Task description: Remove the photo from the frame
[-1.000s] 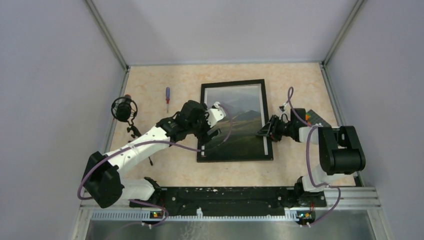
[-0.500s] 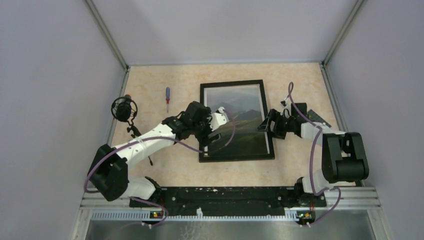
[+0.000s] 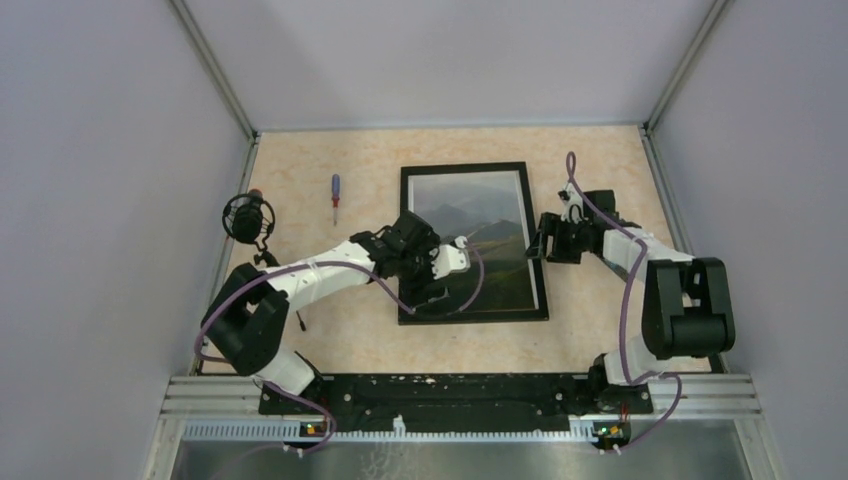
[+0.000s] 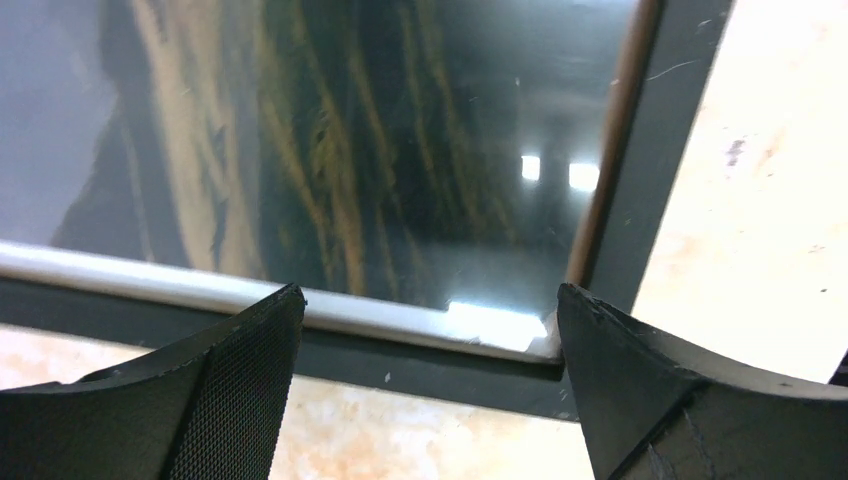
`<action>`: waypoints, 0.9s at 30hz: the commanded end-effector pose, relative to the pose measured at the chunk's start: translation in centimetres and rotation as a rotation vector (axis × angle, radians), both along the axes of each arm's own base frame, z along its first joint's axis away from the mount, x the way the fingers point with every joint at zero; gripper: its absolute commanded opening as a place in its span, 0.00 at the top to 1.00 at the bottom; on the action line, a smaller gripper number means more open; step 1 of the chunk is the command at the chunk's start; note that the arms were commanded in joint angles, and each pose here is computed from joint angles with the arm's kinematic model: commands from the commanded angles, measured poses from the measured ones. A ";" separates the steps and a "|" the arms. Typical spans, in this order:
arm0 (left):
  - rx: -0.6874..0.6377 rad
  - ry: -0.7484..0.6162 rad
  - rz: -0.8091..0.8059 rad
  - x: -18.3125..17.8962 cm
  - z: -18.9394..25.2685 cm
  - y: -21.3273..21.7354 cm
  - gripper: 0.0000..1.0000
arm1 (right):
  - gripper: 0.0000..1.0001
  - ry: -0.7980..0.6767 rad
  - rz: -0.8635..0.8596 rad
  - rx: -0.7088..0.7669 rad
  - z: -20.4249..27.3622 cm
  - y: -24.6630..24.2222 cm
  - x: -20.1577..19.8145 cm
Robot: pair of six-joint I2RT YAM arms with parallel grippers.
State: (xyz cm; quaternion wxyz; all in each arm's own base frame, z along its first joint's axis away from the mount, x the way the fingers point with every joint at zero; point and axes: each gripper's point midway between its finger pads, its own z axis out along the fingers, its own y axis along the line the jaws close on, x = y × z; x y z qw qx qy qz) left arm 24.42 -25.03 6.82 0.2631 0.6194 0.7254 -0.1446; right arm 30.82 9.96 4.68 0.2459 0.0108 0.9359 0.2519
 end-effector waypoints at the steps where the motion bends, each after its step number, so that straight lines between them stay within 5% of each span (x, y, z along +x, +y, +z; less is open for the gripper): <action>1: -0.014 0.061 -0.125 -1.9 -0.6 -2.2 0.02 | 0.36 -0.016 0.101 -0.027 -0.6 0.1 1.4; 4: 0.015 0.114 -0.156 -3.0 -2.0 -2.2 0.08 | 0.56 0.014 0.119 -0.017 -1.7 0.5 1.0; 16: 0.092 0.233 -0.188 -7.8 -4.4 1.3 0.30 | 0.85 0.135 0.229 0.026 -4.7 3.0 -4.2; 20: 0.074 0.206 -0.176 -7.7 -3.0 1.3 0.26 | 0.93 0.148 0.181 0.033 -4.6 2.9 -4.4; 22: 0.059 0.186 -0.175 -7.7 -2.0 0.9 0.15 | 1.00 0.157 0.156 0.023 -4.7 2.7 -4.3; 27: 0.091 0.075 -0.252 -9.8 -1.7 -0.5 0.05 | 1.00 0.172 0.117 0.050 -4.6 3.0 -4.5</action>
